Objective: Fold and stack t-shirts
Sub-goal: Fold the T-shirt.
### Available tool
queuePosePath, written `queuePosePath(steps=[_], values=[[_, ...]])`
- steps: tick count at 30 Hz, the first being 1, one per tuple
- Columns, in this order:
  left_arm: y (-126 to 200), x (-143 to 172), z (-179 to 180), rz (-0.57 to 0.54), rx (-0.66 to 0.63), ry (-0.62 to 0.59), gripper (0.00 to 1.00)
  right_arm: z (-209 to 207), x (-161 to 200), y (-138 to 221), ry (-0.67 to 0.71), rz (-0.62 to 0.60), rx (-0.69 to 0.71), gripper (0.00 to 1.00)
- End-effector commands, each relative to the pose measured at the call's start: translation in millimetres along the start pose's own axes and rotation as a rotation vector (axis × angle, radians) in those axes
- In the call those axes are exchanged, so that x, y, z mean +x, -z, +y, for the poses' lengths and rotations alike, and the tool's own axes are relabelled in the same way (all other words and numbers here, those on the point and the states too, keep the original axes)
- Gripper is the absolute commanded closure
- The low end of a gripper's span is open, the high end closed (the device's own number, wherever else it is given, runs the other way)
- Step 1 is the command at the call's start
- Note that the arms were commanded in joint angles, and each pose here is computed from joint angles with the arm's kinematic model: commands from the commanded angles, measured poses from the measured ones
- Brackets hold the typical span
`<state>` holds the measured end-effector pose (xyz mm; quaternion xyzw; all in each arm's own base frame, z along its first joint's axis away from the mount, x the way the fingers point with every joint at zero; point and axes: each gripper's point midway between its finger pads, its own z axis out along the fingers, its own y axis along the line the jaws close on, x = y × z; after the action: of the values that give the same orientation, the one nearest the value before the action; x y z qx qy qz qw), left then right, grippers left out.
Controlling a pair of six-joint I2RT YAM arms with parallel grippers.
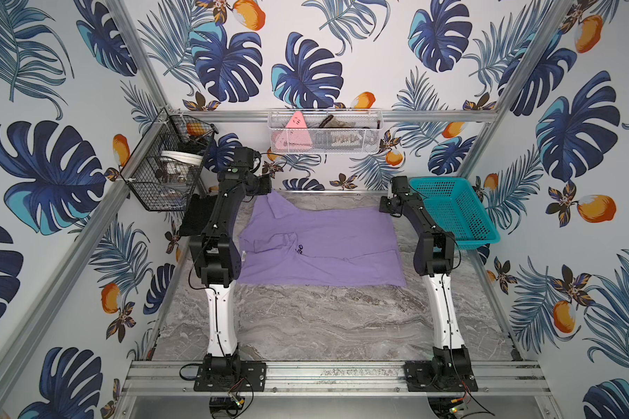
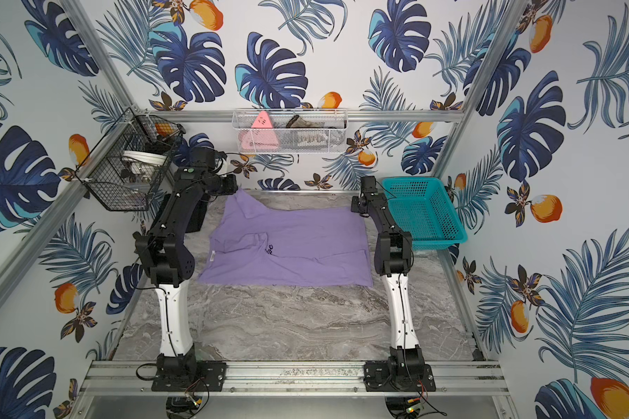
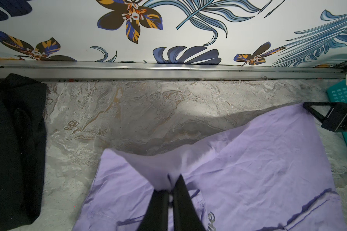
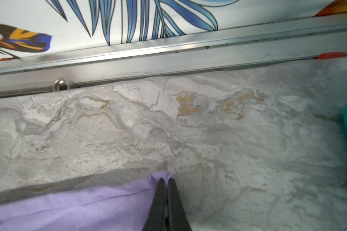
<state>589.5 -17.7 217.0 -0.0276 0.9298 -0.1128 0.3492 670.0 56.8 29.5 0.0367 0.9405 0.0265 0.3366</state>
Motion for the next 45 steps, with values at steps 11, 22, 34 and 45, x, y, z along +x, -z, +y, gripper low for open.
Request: queuePosePath(steps=[11,22,34,45], values=[[20.5,-10.8,-7.1,-0.040,-0.010,-0.035,0.90,8.6,-17.2,25.9,-0.004,-0.013,-0.055,1.00],[52.6,-21.0,-16.6,-0.083,0.003,-0.051,0.90,19.4,-51.2,84.3,-0.051,-0.067,-0.131,1.00],[101.1,-5.6,-16.9,-0.047,0.064,-0.021,0.90,4.7,-33.3,151.4,-0.117,0.011,-0.216,1.00],[117.2,71.1,-22.2,0.217,0.154,-0.037,0.95,20.4,14.6,206.3,-0.151,0.115,-0.333,1.00]])
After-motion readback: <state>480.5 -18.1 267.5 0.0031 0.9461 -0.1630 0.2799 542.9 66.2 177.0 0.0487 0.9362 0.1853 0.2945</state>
